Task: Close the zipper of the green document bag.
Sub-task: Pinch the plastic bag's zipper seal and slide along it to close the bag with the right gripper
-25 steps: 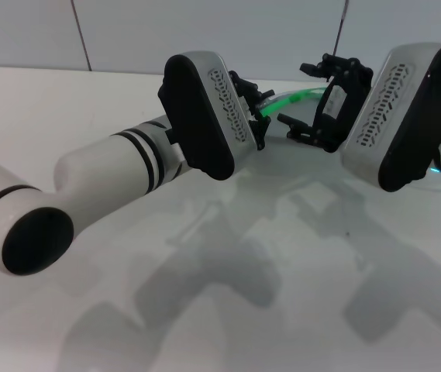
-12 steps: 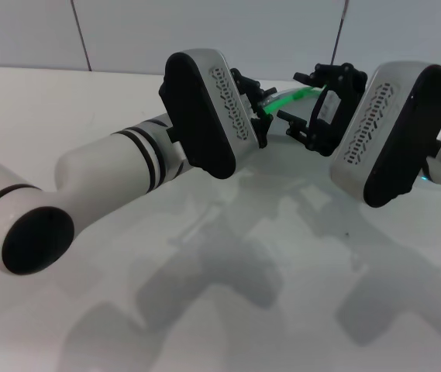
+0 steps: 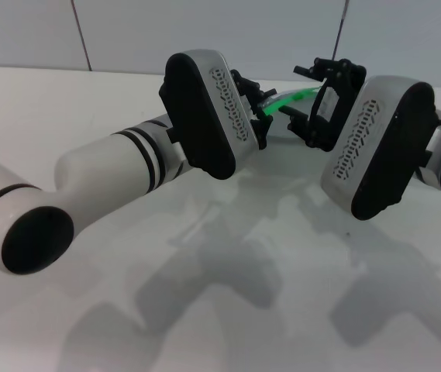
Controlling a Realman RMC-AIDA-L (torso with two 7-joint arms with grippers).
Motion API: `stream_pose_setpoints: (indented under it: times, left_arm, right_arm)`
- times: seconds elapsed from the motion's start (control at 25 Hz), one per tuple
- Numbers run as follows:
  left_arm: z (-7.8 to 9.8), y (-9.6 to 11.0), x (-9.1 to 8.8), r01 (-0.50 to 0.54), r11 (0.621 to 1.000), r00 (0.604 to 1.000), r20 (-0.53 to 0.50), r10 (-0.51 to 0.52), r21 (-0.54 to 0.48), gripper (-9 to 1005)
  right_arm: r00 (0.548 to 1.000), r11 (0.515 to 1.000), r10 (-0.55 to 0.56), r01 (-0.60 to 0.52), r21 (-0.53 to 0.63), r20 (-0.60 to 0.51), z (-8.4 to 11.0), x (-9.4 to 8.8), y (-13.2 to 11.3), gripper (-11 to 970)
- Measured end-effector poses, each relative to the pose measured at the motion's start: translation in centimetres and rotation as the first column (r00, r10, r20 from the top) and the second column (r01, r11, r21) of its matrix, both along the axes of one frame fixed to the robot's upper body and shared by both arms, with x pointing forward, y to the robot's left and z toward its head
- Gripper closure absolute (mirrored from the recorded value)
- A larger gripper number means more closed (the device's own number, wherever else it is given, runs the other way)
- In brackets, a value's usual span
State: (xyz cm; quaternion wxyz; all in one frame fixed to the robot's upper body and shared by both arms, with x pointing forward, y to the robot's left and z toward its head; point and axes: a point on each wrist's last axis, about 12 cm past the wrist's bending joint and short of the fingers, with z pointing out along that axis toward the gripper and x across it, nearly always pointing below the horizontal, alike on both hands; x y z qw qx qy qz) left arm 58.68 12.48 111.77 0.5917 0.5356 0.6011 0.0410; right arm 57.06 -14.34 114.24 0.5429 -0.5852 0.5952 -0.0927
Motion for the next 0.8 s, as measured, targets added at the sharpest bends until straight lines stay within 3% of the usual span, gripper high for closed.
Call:
stream_pose_setpoints:
  times: [0.52, 0.8]
  left_arm:
    - [0.05, 0.29, 0.08, -0.008, 1.0, 1.0, -0.007, 0.008, -0.01, 921]
    - [0.05, 0.23, 0.05, -0.005, 1.0, 1.0, -0.006, 0.005, -0.011, 920]
  right_arm:
    - [1.0, 0.999, 0.009, -0.009, -0.033, 0.016, -0.45, -0.25, 0.16, 542]
    - [0.999, 1.0, 0.021, -0.02, -0.022, 0.045, -0.74, -0.51, 0.75, 626]
